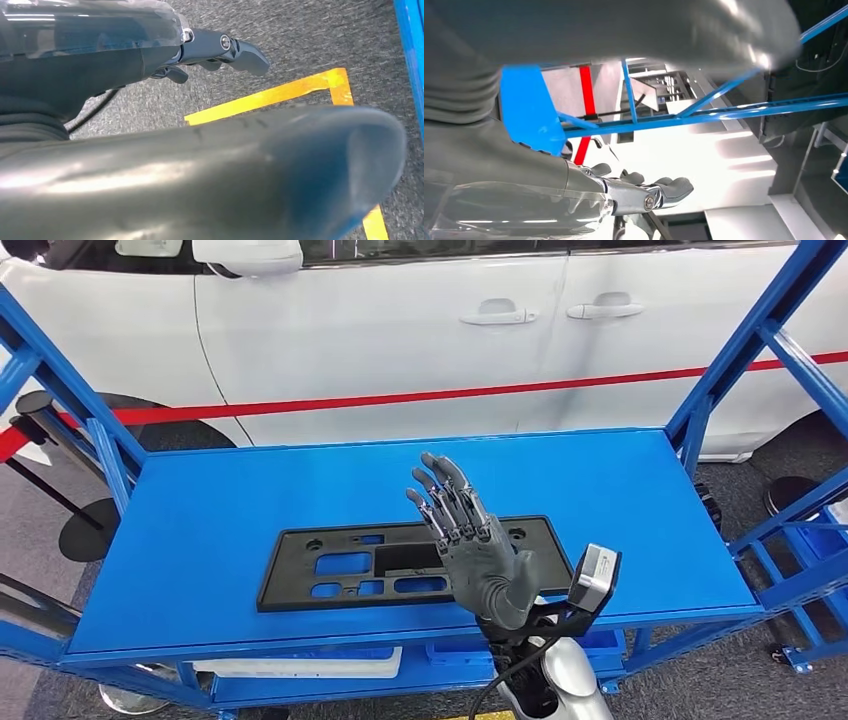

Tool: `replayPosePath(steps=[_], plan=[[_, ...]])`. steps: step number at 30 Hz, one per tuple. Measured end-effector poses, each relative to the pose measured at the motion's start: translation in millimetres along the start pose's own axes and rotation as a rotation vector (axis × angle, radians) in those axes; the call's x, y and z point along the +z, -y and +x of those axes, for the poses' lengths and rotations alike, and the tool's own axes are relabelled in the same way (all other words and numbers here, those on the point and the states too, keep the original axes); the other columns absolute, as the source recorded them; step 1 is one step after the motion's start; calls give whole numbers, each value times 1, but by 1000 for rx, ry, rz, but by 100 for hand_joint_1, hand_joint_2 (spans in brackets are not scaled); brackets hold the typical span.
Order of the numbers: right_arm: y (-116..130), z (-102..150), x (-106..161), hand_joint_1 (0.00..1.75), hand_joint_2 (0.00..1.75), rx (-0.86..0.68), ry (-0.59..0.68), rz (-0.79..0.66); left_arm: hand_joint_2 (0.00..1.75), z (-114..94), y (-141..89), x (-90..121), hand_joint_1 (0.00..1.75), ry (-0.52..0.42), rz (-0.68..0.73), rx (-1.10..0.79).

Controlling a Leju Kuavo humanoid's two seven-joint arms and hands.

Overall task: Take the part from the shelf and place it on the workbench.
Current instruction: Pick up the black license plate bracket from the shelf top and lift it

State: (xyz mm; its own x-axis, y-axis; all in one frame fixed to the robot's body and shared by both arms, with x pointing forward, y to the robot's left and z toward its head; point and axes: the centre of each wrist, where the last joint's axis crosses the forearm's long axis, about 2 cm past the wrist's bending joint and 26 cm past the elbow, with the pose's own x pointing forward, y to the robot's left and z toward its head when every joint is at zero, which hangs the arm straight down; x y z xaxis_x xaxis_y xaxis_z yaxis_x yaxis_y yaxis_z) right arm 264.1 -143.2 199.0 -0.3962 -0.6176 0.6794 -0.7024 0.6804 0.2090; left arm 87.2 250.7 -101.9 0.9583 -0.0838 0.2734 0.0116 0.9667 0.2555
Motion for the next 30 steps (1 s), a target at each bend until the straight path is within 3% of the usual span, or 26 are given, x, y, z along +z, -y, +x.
replayPosePath(steps=[16,23,30], plan=[[-1,-10,-4,0,175,-15,-94,1,0,-3,1,1,0,-19,19,43],[-5,-15,-19,0,175,358,-151,15,0,-1,1,0,0,-12,23,41],[-11,-17,-22,0,175,566,-159,43,0,0,1,0,0,-7,20,42]])
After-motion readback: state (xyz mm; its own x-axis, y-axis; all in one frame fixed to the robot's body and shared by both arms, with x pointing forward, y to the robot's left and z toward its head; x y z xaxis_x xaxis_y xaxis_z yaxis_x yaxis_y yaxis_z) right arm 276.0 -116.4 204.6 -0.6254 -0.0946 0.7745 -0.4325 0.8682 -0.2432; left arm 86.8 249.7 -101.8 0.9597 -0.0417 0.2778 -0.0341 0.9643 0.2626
